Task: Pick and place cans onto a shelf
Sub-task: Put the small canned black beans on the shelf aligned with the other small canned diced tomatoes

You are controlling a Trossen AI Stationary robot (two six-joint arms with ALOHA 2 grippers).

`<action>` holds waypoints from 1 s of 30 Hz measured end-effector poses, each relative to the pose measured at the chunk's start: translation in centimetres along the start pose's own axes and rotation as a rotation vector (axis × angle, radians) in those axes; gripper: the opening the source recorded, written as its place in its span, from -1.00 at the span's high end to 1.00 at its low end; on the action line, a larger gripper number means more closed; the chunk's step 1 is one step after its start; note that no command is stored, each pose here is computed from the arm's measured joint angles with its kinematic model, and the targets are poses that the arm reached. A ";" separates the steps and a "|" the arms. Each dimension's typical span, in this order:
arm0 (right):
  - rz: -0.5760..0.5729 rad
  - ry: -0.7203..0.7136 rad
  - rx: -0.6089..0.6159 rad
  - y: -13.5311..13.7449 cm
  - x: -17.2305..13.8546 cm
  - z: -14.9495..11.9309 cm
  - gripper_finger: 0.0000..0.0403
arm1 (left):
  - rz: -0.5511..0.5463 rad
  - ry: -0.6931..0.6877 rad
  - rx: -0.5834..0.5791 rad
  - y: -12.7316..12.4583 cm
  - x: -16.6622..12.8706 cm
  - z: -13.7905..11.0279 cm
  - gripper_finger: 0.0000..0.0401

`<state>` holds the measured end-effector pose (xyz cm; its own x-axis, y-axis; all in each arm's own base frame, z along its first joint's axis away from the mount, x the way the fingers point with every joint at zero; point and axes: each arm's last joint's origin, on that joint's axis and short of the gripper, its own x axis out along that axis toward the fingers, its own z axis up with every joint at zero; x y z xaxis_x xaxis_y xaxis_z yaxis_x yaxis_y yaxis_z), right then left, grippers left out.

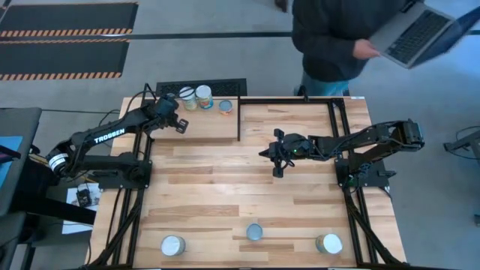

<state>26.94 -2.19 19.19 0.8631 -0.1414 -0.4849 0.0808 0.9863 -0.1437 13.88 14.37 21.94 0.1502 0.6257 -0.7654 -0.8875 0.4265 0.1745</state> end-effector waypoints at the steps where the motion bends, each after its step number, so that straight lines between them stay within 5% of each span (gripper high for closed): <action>1: 0.000 0.000 0.000 0.0 0.0 0.0 0.91 | -0.009 0.002 -0.001 0.0 0.0 0.0 0.97; 18: 0.000 0.000 0.001 0.0 0.0 0.0 0.93 | -0.078 0.029 0.000 -0.8 1.2 0.2 0.97; 30: 0.018 -0.003 -0.018 0.6 0.0 0.1 0.93 | 0.024 0.049 0.018 -1.0 2.1 0.1 0.97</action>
<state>26.99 -1.63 19.19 0.8659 -0.1236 -0.4846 0.0568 0.9870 -0.1503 15.13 15.31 20.25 0.1074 0.6036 -0.7900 -0.8826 0.4238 0.2038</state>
